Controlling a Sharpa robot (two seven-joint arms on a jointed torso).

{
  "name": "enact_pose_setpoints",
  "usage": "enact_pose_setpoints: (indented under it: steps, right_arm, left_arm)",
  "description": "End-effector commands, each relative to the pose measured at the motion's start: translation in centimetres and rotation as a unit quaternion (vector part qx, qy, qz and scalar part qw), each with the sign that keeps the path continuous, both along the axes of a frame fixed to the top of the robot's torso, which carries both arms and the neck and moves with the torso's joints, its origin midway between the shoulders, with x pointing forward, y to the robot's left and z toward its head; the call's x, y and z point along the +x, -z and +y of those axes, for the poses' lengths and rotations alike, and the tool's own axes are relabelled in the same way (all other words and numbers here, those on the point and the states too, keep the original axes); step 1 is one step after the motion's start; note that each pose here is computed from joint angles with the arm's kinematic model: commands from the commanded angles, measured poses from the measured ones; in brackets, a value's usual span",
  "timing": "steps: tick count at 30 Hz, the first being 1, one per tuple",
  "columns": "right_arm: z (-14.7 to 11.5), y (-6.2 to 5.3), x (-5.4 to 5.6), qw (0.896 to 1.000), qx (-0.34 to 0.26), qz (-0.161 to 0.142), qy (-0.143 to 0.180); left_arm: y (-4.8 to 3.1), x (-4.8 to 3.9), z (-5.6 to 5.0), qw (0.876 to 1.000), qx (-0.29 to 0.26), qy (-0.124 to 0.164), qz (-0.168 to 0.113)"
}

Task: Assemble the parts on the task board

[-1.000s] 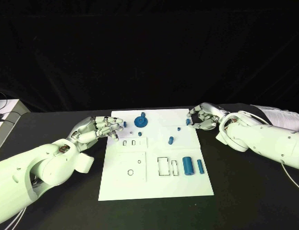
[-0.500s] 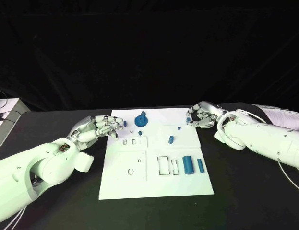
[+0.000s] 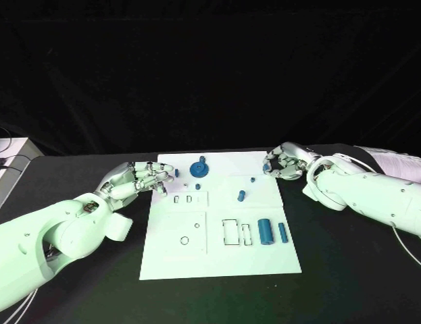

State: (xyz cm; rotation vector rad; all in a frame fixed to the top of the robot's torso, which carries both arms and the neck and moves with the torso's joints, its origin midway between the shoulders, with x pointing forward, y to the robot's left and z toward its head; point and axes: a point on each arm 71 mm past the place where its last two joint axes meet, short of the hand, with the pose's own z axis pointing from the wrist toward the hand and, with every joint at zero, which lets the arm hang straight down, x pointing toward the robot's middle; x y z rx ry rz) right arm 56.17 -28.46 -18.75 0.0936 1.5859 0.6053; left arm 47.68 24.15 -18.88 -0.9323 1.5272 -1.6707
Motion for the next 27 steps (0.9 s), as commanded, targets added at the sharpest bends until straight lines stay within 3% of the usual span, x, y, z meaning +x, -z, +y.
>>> enact_pose_setpoints:
  steps: [1,14,27]
  right_arm:
    - [0.03,0.28,0.01,1.000,-0.009,0.014,-0.004]
    - [0.21,0.41,0.13,1.000,-0.011,0.020,-0.006]
    - [0.24,-0.04,0.10,1.000,-0.004,-0.011,0.006]
  left_arm:
    - [-0.11,-0.07,-0.17,1.000,-0.004,0.008,-0.003]
    - [-0.10,-0.07,-0.16,1.000,-0.004,0.008,-0.002]
    - [-0.06,-0.05,-0.10,1.000,-0.002,0.006,-0.001]
